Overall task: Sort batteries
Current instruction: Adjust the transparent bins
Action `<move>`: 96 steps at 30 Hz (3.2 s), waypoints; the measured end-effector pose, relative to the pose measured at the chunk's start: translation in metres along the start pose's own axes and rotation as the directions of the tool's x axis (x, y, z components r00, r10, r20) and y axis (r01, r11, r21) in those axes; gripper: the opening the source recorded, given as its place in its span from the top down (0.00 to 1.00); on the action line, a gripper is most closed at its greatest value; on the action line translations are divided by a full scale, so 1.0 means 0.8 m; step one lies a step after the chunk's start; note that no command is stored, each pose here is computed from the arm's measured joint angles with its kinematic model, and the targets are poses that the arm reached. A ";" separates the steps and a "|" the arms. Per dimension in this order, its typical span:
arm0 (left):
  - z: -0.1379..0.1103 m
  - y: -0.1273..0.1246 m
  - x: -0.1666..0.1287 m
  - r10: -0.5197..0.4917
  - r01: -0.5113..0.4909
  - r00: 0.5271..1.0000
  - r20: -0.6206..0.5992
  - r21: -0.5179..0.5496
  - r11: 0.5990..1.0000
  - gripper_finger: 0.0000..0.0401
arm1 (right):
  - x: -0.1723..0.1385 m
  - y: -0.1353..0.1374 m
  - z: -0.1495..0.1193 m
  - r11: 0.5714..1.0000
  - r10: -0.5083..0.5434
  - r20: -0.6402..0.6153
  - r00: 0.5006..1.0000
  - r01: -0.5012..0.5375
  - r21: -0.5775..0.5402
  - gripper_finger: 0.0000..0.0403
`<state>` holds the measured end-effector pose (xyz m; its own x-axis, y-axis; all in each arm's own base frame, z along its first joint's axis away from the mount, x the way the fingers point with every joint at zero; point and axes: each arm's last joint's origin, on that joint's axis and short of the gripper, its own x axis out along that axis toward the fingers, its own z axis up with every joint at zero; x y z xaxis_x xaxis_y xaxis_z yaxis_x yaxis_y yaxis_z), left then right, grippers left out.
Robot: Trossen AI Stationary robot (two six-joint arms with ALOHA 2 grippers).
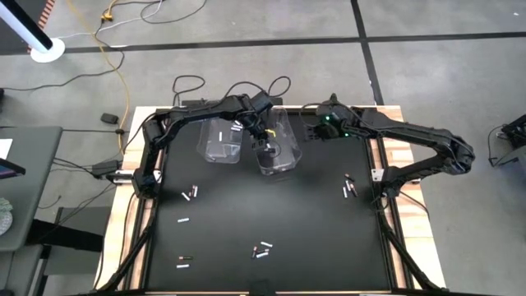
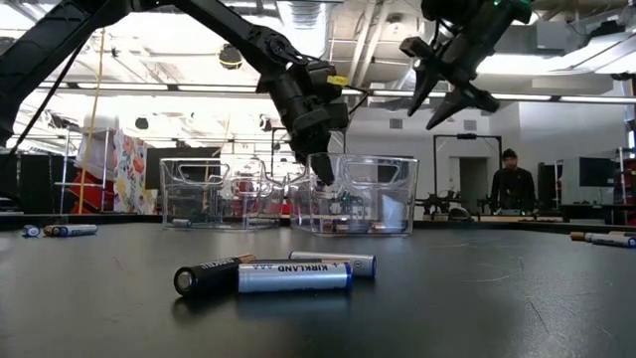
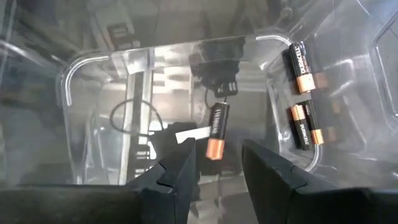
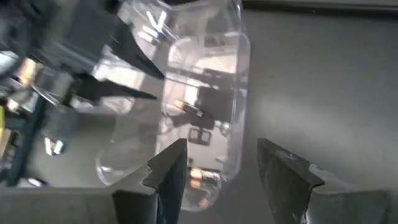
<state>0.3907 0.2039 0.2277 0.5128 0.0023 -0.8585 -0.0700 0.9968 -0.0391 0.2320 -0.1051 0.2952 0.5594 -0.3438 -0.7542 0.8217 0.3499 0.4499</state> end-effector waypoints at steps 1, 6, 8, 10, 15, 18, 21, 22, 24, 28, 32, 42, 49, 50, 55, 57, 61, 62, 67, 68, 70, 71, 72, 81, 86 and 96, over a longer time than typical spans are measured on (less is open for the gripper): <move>0.002 0.000 -0.003 0.006 -0.006 1.000 -0.006 -0.001 1.000 0.68 | 0.000 0.000 -0.002 1.000 -0.009 -0.011 1.000 0.009 -0.006 0.48; 0.013 0.003 -0.035 0.025 -0.026 1.000 -0.017 -0.026 0.999 0.68 | -0.002 -0.006 -0.017 0.993 -0.112 -0.062 0.992 0.109 -0.049 0.48; 0.017 0.007 -0.058 0.047 -0.046 0.999 0.021 -0.048 0.998 0.69 | -0.004 -0.008 -0.027 0.984 -0.167 -0.086 0.982 0.160 -0.082 0.48; 0.013 0.010 -0.086 0.072 -0.067 0.996 0.054 -0.081 0.994 0.69 | -0.008 -0.009 -0.038 0.973 -0.216 -0.111 0.970 0.203 -0.112 0.49; -0.017 0.014 -0.152 0.161 -0.124 0.973 0.166 -0.214 0.969 0.69 | -0.023 -0.004 -0.070 0.937 -0.319 -0.115 0.941 0.295 -0.187 0.49; -0.049 0.007 -0.180 0.236 -0.162 0.949 0.212 -0.314 0.936 0.69 | -0.032 0.001 -0.091 0.917 -0.350 -0.102 0.931 0.319 -0.238 0.49; -0.087 -0.011 -0.195 0.309 -0.199 0.923 0.228 -0.405 0.893 0.69 | -0.035 0.001 -0.116 0.905 -0.354 -0.060 0.933 0.325 -0.274 0.51; -0.099 -0.018 -0.197 0.316 -0.195 0.920 0.233 -0.427 0.883 0.69 | -0.033 -0.002 -0.124 0.908 -0.346 -0.042 0.937 0.322 -0.269 0.53; -0.121 -0.035 -0.202 0.326 -0.179 0.911 0.253 -0.469 0.865 0.69 | -0.030 -0.012 -0.141 0.926 -0.306 -0.036 0.951 0.289 -0.244 0.59; -0.157 -0.071 -0.206 0.363 -0.162 0.890 0.277 -0.552 0.818 0.69 | -0.019 -0.028 -0.172 0.977 -0.101 -0.017 0.995 0.096 -0.189 0.74; -0.179 -0.107 -0.206 0.369 -0.137 0.875 0.312 -0.570 0.810 0.71 | -0.005 -0.029 -0.197 0.954 0.171 0.014 0.985 -0.162 -0.253 0.91; -0.197 -0.156 -0.194 0.402 -0.164 0.861 0.312 -0.578 0.800 0.77 | 0.081 -0.010 -0.233 0.828 0.279 0.059 0.958 -0.209 -0.520 0.97; -0.217 -0.152 -0.199 0.573 -0.345 0.806 0.151 -0.665 0.662 0.77 | 0.137 0.006 -0.223 0.833 0.160 0.083 0.984 -0.089 -0.546 0.98; -0.222 -0.150 -0.200 0.605 -0.381 0.789 0.106 -0.688 0.618 0.77 | 0.142 0.010 -0.221 0.837 0.154 0.088 0.984 -0.083 -0.541 0.98; -0.242 -0.135 -0.198 0.682 -0.501 0.726 -0.083 -0.743 0.444 0.77 | 0.155 0.033 -0.209 0.814 0.166 0.101 0.981 -0.078 -0.576 0.98; -0.248 -0.126 -0.191 0.687 -0.520 0.714 -0.133 -0.758 0.393 0.77 | 0.157 0.040 -0.207 0.789 0.176 0.105 0.979 -0.076 -0.609 0.98; -0.265 -0.100 -0.175 0.661 -0.511 0.719 -0.214 -0.808 0.294 0.77 | 0.158 0.046 -0.198 0.798 0.184 0.117 0.976 -0.078 -0.598 0.98; -0.269 -0.092 -0.172 0.647 -0.494 0.730 -0.221 -0.824 0.276 0.77 | 0.158 0.046 -0.196 0.801 0.183 0.121 0.976 -0.077 -0.594 0.98; -0.284 -0.062 -0.160 0.589 -0.429 0.780 -0.210 -0.866 0.259 0.79 | 0.159 0.044 -0.189 0.810 0.172 0.131 0.976 -0.065 -0.583 0.98; -0.285 -0.058 -0.158 0.571 -0.409 0.798 -0.193 -0.869 0.278 0.80 | 0.160 0.043 -0.188 0.810 0.173 0.124 0.977 -0.069 -0.582 0.98; -0.283 -0.050 -0.153 0.540 -0.360 0.828 -0.148 -0.880 0.311 0.83 | 0.162 0.043 -0.186 0.810 0.189 0.108 0.976 -0.093 -0.579 0.98; -0.283 -0.048 -0.149 0.519 -0.347 0.843 -0.143 -0.881 0.321 0.85 | 0.162 0.044 -0.186 0.810 0.200 0.097 0.975 -0.109 -0.576 0.98; -0.283 -0.047 -0.145 0.496 -0.334 0.857 -0.141 -0.884 0.327 0.86 | 0.162 0.045 -0.184 0.815 0.218 0.093 0.972 -0.129 -0.565 0.98; -0.271 -0.044 -0.115 0.332 -0.179 0.943 -0.041 -0.900 0.398 0.96 | 0.165 0.046 -0.168 0.813 0.259 0.122 0.958 -0.148 -0.564 0.98; -0.265 -0.046 -0.113 0.334 -0.159 0.943 -0.011 -0.894 0.418 0.98 | 0.170 0.041 -0.148 0.840 0.262 0.174 0.949 -0.135 -0.526 0.98; -0.271 -0.036 -0.118 0.408 -0.247 0.911 -0.054 -0.864 0.438 0.98 | 0.174 0.035 -0.128 0.864 0.261 0.217 0.941 -0.127 -0.487 0.98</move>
<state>0.1591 0.1573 0.1990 0.3925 0.4047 -0.8259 -0.8970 0.3668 -0.2466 0.3216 -0.0538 0.1537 0.7641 -0.4214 -0.4884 0.5857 0.7705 0.2516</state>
